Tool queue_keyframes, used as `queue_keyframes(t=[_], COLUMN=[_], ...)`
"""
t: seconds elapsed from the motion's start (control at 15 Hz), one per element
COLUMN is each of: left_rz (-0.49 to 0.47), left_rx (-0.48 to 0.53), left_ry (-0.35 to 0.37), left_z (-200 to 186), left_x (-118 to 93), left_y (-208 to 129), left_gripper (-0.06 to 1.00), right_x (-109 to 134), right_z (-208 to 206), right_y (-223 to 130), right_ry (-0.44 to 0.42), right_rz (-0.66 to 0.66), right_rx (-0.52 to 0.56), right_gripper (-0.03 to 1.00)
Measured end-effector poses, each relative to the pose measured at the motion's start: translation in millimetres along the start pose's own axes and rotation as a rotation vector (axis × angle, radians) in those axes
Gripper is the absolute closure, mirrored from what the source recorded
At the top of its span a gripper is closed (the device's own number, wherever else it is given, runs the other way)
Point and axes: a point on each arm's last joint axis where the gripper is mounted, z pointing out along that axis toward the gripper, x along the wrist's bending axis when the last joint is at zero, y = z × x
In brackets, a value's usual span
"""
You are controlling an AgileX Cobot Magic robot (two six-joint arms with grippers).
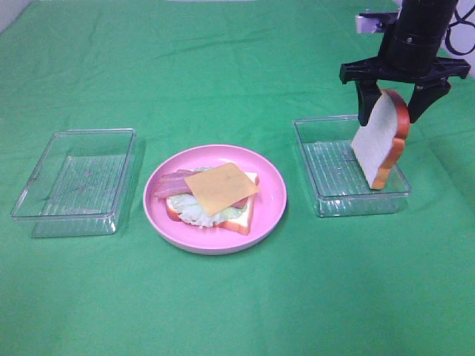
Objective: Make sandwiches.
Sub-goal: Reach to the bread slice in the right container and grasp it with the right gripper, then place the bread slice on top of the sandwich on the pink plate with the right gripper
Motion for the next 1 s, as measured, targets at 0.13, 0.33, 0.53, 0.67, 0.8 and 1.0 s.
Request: queue_keyframes(t=[0.13, 0.33, 0.53, 0.67, 0.8, 1.0], left_rz=[0.000, 0.000, 0.000, 0.000, 0.000, 0.000], left_rx=[0.000, 0.000, 0.000, 0.000, 0.000, 0.000], left_ry=[0.000, 0.000, 0.000, 0.000, 0.000, 0.000], left_z=[0.0, 0.0, 0.0, 0.0, 0.0, 0.0], left_x=[0.0, 0.0, 0.0, 0.0, 0.0, 0.0], left_y=[0.0, 0.0, 0.0, 0.0, 0.0, 0.0], left_gripper=[0.17, 0.17, 0.17, 0.17, 0.17, 0.17], right_x=[0.0, -0.6, -0.6, 0.9, 3.4, 19.1], right_z=[0.4, 0.9, 0.9, -3.5, -23.5, -65.9], right_y=[0.1, 0.2, 0.2, -0.8, -5.5, -20.8], right_ry=[0.000, -0.007, -0.007, 0.011, 0.051, 0.251], right_rz=[0.000, -0.003, -0.003, -0.005, -0.002, -0.054], right_rx=[0.001, 0.001, 0.001, -0.007, -0.049, -0.127], right_gripper=[0.44, 0.77, 0.77, 0.77, 0.77, 0.77])
